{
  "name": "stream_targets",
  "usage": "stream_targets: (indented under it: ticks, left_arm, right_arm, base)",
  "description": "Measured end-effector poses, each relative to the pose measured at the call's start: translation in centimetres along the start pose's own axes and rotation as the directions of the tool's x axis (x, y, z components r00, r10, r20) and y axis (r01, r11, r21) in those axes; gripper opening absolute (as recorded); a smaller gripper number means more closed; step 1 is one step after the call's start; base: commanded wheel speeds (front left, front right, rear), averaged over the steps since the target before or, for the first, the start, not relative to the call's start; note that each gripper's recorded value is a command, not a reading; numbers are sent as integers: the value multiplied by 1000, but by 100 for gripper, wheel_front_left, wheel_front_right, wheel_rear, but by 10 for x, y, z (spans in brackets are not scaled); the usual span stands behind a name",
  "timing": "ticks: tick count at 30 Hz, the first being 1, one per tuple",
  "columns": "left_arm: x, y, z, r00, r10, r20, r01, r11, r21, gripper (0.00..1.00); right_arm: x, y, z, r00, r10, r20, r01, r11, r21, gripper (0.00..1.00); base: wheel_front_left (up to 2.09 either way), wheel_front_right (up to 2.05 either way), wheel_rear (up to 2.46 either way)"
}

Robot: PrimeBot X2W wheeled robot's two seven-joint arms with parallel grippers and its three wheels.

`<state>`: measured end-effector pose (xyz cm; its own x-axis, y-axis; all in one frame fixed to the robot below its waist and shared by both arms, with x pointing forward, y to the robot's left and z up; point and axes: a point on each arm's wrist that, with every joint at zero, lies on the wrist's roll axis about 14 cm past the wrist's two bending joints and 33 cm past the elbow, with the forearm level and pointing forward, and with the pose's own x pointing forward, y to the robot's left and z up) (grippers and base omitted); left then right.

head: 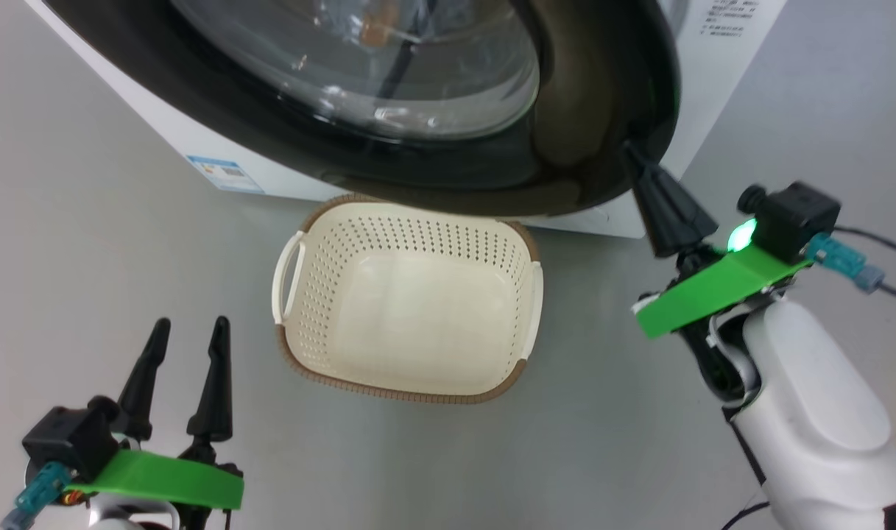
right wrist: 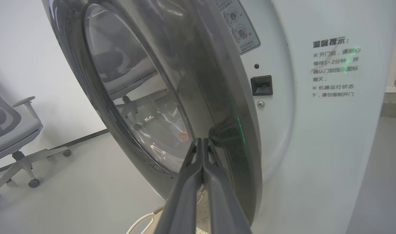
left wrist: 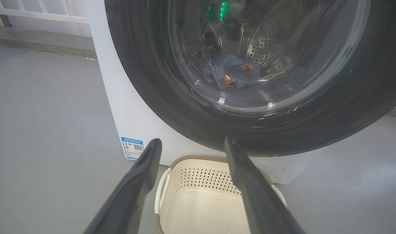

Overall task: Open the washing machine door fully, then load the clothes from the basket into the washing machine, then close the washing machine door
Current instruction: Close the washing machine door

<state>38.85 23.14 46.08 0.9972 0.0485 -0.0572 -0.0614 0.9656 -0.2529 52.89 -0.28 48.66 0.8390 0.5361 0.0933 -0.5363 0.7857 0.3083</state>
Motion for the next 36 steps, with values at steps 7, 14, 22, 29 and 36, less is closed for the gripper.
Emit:
stream_targets:
  ticks: [7,14,22,29,36]
  left_arm:
    - [11,-2,-4,1000,-6,-6,6,1000,3,100]
    - [18,1,-7,1000,-3,-15,3,1000,10,100]
    - [20,4,-11,1000,8,-26,-8,1000,15,100]
    - [27,3,-10,1000,7,-17,-7,1000,10,100]
    - [28,1,-10,1000,-2,-17,2,1000,6,100]
  right_arm:
    - [18,-15,2,1000,-19,25,19,1000,1,0]
    - [34,-26,4,998,-34,50,34,999,-4,0]
    - [43,-31,0,997,-42,60,42,999,6,0]
    - [48,-30,-4,997,-36,61,36,999,11,0]
    - [46,-29,2,997,-34,70,34,999,2,0]
  base:
    - [0,0,0]
    - [0,0,0]
    - [0,0,0]
    - [0,0,0]
    - [0,0,0]
